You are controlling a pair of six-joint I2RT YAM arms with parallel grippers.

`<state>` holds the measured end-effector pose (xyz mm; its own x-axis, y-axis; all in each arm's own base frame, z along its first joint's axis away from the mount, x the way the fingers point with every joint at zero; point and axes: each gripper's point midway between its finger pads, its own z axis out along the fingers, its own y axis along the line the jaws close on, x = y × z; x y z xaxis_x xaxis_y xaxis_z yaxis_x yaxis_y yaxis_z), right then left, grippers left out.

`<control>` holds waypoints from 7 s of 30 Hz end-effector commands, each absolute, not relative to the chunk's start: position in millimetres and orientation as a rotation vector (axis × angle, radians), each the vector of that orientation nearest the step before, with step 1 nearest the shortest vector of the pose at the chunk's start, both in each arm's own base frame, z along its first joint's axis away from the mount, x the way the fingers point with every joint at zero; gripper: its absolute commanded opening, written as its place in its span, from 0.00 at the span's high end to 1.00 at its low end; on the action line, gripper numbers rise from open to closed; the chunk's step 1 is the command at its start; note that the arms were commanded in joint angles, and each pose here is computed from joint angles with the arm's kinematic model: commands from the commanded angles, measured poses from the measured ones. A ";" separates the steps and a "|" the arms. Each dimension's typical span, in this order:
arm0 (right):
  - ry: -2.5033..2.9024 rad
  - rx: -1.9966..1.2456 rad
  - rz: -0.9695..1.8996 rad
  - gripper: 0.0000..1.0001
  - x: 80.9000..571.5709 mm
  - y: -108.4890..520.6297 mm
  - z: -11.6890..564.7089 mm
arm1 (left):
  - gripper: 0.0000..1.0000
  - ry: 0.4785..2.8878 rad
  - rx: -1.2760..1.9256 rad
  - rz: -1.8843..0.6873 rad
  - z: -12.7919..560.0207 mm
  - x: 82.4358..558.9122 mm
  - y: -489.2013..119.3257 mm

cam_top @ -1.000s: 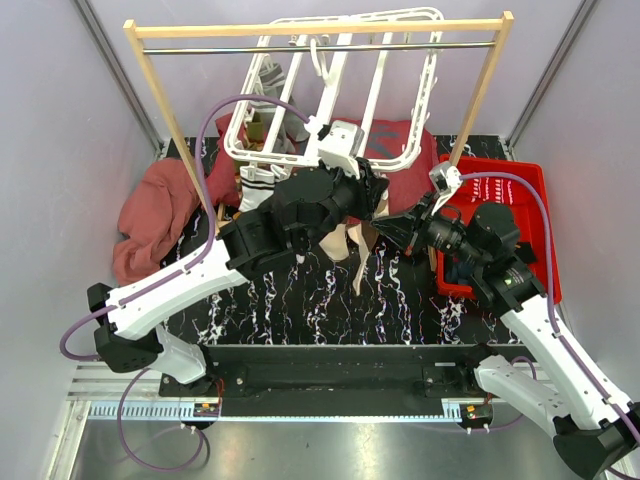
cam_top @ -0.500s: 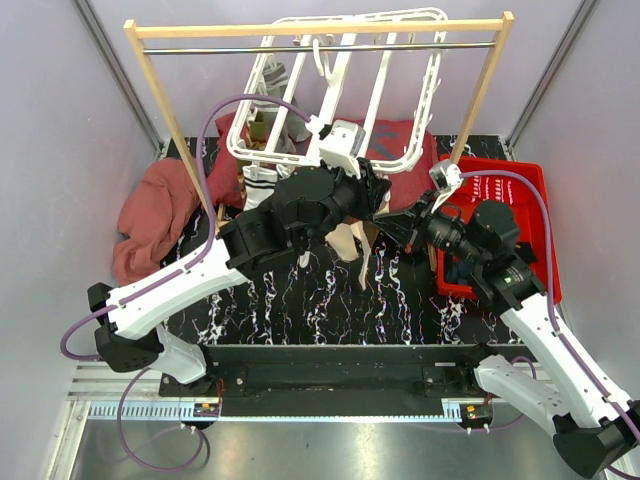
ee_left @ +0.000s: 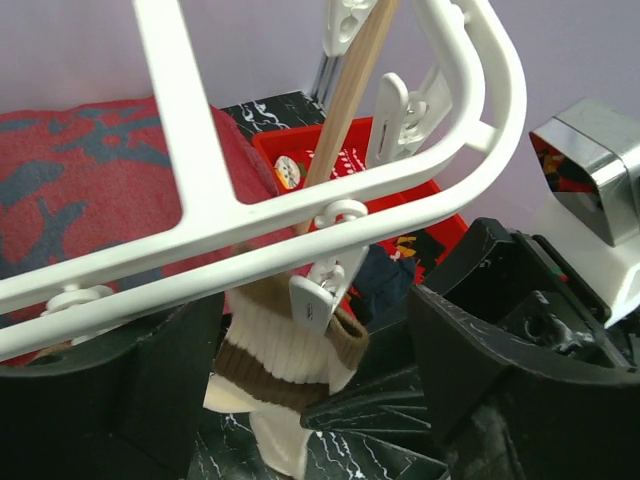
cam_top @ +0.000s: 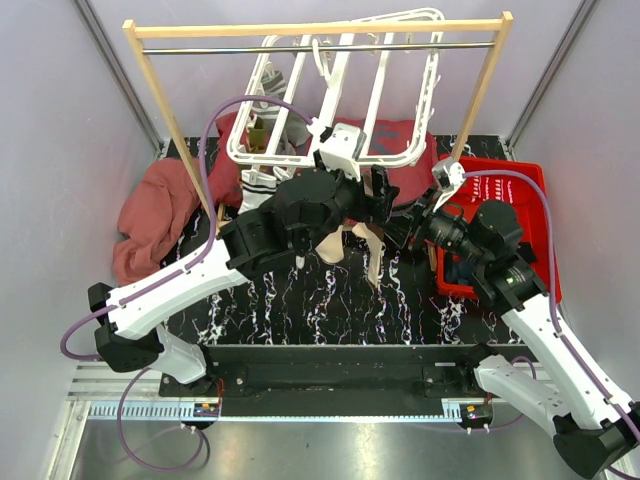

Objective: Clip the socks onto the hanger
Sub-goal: Clamp the sock onto the hanger, then rotate the hanger at the center of the board, then open the clamp at the hanger, then pick up the sock from the bin.

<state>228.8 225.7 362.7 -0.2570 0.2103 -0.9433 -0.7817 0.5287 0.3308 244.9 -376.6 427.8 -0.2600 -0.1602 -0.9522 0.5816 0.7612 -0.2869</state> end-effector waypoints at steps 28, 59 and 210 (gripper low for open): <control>1.391 -0.279 0.495 0.44 306.0 108.3 447.0 | 0.23 1.632 0.151 -0.549 449.3 273.0 -292.4; 1.194 -0.783 0.880 0.74 317.3 151.0 464.3 | 0.23 1.633 0.200 -0.634 455.8 252.9 -273.4; 2.448 0.936 -0.098 0.52 348.9 -61.6 79.8 | 0.90 1.507 0.136 -0.739 455.1 220.6 -289.5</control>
<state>322.8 -56.3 85.1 -0.6820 0.5736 -0.4537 0.6135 0.7864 0.0720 225.0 -297.8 427.8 -0.1504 -0.2773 -0.9489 0.4846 0.8159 -0.3153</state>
